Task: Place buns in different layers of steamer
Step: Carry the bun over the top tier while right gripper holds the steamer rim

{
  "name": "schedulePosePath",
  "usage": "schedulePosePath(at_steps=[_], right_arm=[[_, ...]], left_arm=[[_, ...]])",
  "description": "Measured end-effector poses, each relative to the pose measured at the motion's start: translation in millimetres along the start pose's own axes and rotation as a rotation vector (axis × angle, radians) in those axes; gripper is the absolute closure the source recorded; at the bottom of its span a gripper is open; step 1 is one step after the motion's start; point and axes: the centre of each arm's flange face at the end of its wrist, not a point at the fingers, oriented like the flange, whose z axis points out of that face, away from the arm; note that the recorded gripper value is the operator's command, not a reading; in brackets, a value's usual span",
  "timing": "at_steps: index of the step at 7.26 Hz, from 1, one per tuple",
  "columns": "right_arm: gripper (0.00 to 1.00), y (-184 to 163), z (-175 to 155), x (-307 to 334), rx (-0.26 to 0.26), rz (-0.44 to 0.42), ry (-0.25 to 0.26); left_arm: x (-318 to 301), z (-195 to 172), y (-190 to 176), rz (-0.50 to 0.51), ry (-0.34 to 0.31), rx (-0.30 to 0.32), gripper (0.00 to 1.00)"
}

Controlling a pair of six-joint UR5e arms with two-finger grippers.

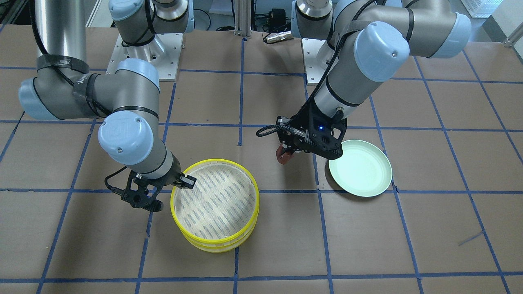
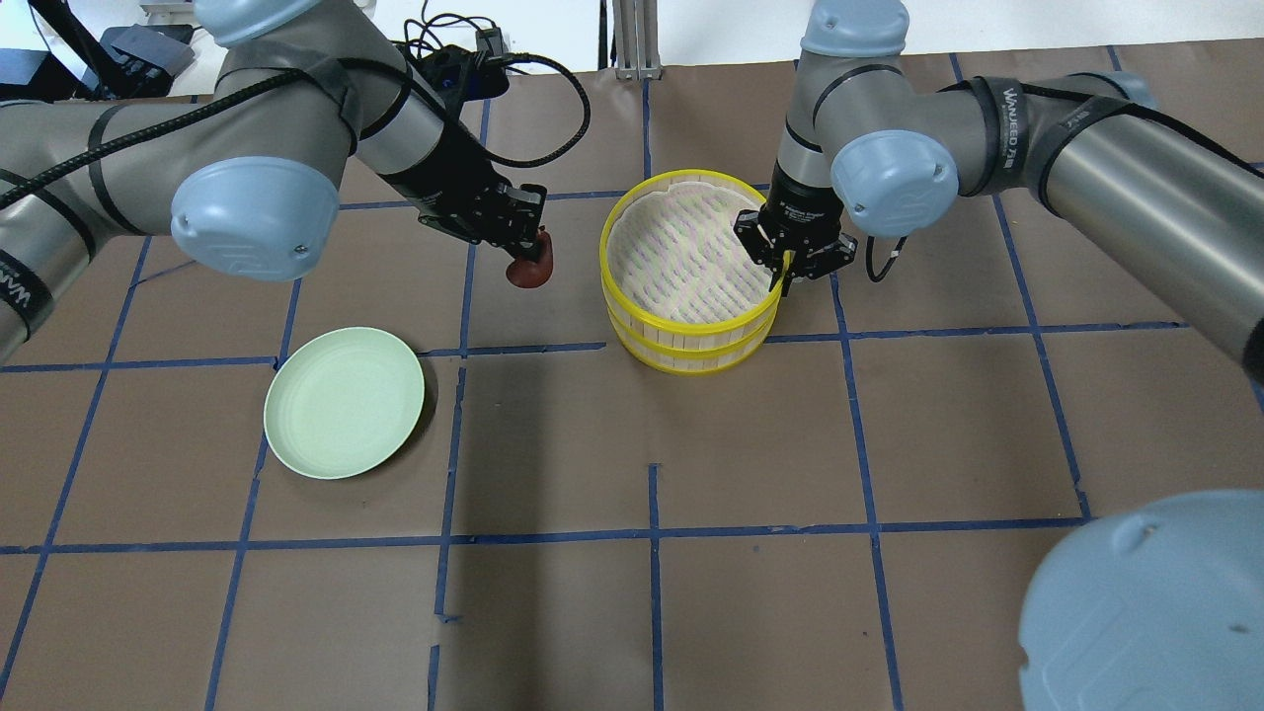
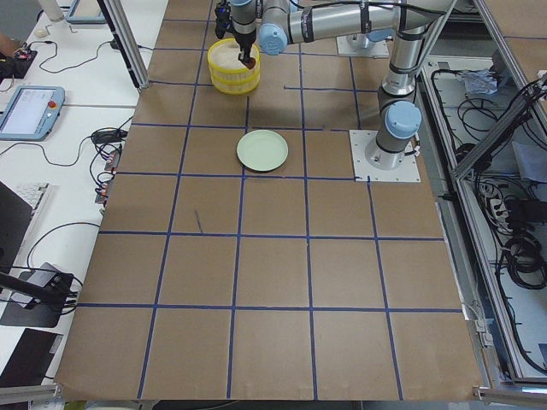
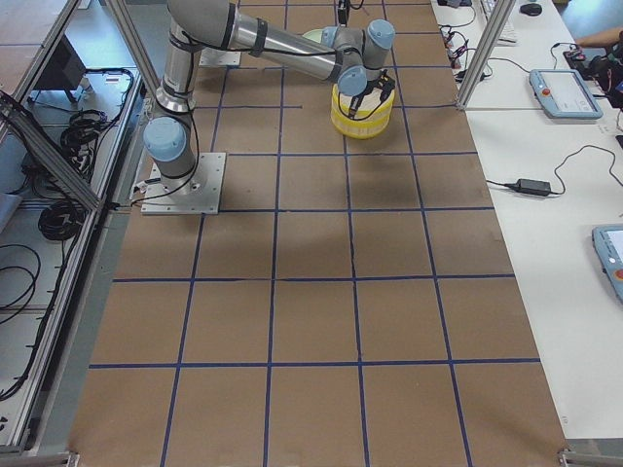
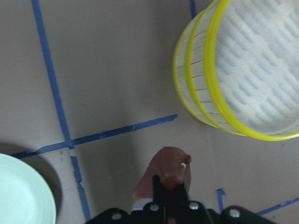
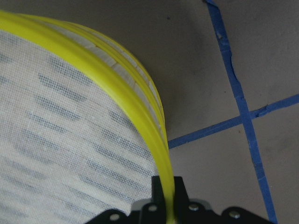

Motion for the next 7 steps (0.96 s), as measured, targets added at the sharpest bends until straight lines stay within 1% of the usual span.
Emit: schedulePosePath(at_steps=[1,2,3,4,5,6,7], right_arm=[[0.66,4.0,1.6,-4.2,0.0,-0.004,0.001],[0.3,6.9,1.8,-6.7,0.0,0.004,0.001],[0.1,10.9,3.0,-10.0,-0.004,0.021,0.002],[0.01,13.3,2.4,-12.4,0.0,0.035,0.006],[0.0,13.4,-2.8,-13.6,0.016,0.036,0.001],[0.0,12.7,-17.0,-13.9,0.053,0.019,-0.016],[0.0,12.8,-36.5,-11.0,0.09,-0.019,-0.032]], left_arm=[[2.7,3.7,-5.5,0.03,0.034,0.042,0.98],[5.2,7.9,-11.3,0.047,0.078,0.076,0.98],[6.7,12.0,-16.2,0.057,0.111,0.101,0.97],[7.1,14.7,-19.1,0.062,0.128,0.114,0.96],[8.4,15.8,-21.0,0.068,0.144,0.127,0.9],[10.3,17.1,-23.6,0.076,0.168,0.143,0.86],[10.8,19.3,-27.2,0.087,0.183,0.164,0.83]])
